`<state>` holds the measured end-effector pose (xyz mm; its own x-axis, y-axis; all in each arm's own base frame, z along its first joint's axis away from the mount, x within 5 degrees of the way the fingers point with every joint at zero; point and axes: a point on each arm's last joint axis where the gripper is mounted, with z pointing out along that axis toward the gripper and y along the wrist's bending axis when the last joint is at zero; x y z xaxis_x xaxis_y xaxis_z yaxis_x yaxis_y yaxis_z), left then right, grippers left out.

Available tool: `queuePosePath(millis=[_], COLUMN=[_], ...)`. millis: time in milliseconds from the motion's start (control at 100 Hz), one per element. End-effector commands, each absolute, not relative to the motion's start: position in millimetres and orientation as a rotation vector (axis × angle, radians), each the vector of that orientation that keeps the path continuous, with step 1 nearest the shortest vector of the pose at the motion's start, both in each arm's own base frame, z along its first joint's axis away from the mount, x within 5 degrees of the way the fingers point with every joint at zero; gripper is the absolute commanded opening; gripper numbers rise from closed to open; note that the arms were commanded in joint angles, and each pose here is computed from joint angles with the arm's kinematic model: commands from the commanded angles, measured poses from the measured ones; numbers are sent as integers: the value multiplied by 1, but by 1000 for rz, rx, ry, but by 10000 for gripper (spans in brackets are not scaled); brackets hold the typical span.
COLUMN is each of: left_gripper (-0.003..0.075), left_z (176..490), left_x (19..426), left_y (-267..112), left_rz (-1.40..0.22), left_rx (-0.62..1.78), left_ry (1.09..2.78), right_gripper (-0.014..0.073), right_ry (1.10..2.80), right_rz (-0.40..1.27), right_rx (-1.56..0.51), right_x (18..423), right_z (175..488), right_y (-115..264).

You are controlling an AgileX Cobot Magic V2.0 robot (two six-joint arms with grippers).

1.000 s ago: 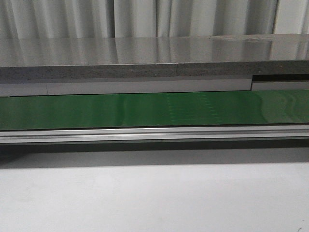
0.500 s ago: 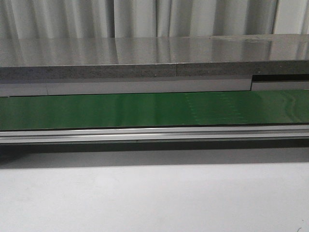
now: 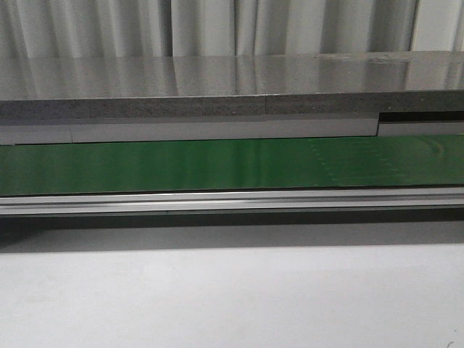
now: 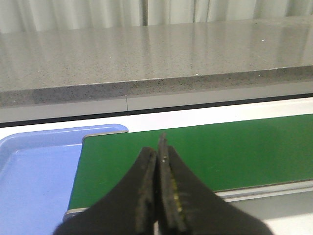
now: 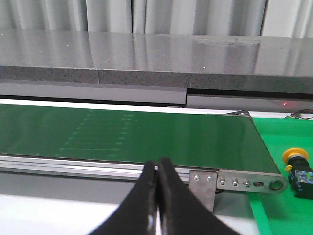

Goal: Move button from left to right

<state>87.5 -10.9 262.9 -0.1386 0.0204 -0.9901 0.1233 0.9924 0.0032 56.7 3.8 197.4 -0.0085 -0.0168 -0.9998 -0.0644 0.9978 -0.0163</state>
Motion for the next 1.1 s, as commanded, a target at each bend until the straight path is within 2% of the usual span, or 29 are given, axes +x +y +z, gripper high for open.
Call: queuePosePath(millis=[0, 800, 1090], left_gripper=[-20, -20, -20], left_z=[279, 281, 261], left_x=[89, 89, 71], left_y=[-10, -10, -7], left_rz=[-97, -87, -50], left_rx=[85, 82, 101], left_ry=[1611, 1585, 1520], right_gripper=[-67, -67, -67], right_ry=[1453, 1453, 1453], right_rz=[31, 31, 31], right_rx=[-63, -63, -63], right_x=[54, 54, 54], right_z=[212, 212, 212], right_y=[3, 3, 3])
